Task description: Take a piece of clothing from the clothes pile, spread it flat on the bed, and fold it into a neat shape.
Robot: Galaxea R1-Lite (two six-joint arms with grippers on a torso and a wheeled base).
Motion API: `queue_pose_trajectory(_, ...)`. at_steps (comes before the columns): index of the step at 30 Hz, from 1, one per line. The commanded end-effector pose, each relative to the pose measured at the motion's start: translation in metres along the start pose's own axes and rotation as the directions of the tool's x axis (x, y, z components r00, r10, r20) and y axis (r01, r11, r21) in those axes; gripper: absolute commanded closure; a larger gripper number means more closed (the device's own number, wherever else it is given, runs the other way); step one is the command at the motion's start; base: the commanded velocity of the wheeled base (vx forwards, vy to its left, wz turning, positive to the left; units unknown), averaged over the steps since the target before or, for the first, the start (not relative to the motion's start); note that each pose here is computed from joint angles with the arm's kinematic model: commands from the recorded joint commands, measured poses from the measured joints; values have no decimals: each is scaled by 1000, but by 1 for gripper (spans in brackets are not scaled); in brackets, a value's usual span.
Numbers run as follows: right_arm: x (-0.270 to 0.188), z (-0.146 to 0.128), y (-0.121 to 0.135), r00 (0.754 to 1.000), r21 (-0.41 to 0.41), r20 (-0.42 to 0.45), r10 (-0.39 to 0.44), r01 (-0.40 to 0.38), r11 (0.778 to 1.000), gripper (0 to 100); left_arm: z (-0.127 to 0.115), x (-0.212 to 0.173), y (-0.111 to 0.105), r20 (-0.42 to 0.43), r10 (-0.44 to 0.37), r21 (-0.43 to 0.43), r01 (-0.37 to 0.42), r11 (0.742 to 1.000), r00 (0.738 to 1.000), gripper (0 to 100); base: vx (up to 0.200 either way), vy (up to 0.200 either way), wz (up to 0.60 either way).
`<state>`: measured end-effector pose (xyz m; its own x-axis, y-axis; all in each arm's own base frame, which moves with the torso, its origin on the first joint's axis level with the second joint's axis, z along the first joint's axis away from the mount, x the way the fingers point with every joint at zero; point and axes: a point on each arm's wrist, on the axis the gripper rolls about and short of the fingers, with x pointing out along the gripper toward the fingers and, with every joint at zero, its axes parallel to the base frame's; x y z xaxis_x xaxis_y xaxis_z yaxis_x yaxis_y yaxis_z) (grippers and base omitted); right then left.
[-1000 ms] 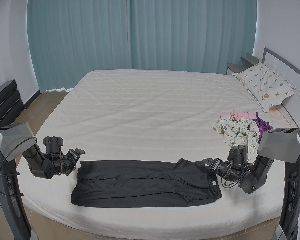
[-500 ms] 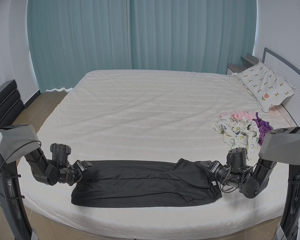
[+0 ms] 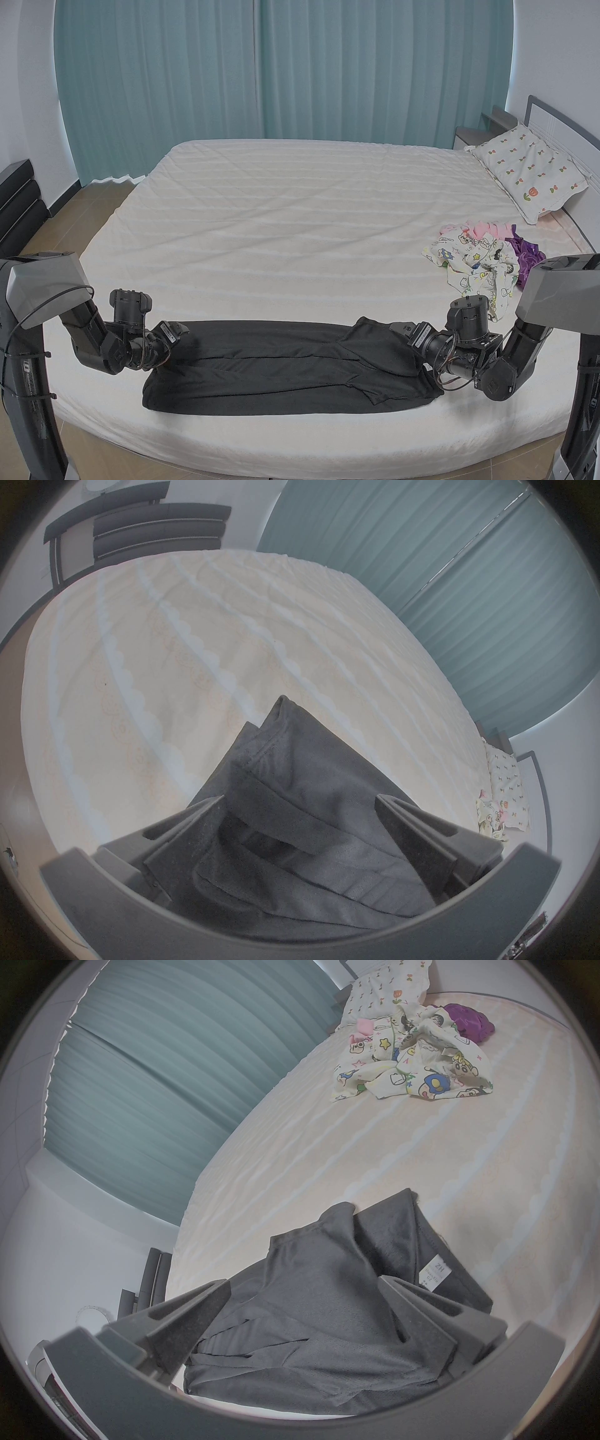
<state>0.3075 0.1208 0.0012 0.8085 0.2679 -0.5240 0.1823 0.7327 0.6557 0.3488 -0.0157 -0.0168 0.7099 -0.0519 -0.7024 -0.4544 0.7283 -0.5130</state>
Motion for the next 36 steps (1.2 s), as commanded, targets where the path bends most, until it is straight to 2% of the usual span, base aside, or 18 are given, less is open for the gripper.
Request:
queue_pose_trajectory(1, -1, -3, 5, 1000, -7, -5, 14, -14, 1000, 0, -8, 10, 2, -7, 5, 11, -4, 1000, 1000, 0, 0, 0, 0)
queue_pose_trajectory(6, -3, -13, 14, 999, -6, -30, 40, -40, 999, 0, -9, 14, 2, 21, 17, 11, -17, 1000, 1000, 0, 0, 0, 0)
queue_pose_trajectory(7, -2, -15, 15, 998, -3, -35, 42, -42, 999, 0, -10, 14, 2, 22, 20, 12, -21, 1000, 1000, 100, 0, 0, 0)
queue_pose_trajectory(15, 3, -26, 12, 997, -5, -67, 26, -27, 1000, 0, -11, 12, 3, 34, 38, 11, -38, 999, 999, 100, 0, 0, 0)
queue_pose_trajectory(19, 1, -23, 17, 997, 53, -61, 40, -37, 998, 0, -10, 10, 4, 49, 53, 2, -53, 999, 997, 100, 0, 0, 0)
queue_pose_trajectory(26, 4, -24, 18, 995, 114, -100, -7, 18, 993, 0, -1, -1, -4, 83, 22, -40, -19, 999, 996, 100, 0, 0, 0)
queue_pose_trajectory(33, 0, -27, 20, 991, 104, -127, -34, 47, 994, 0, 10, -11, -7, 149, -28, -52, 36, 998, 988, 100, 0, 0, 0)
queue_pose_trajectory(36, -4, -28, 20, 988, 98, -145, -53, 68, 993, 0, 9, -10, -5, 142, -21, -52, 29, 998, 990, 100, 0, 0, 0)
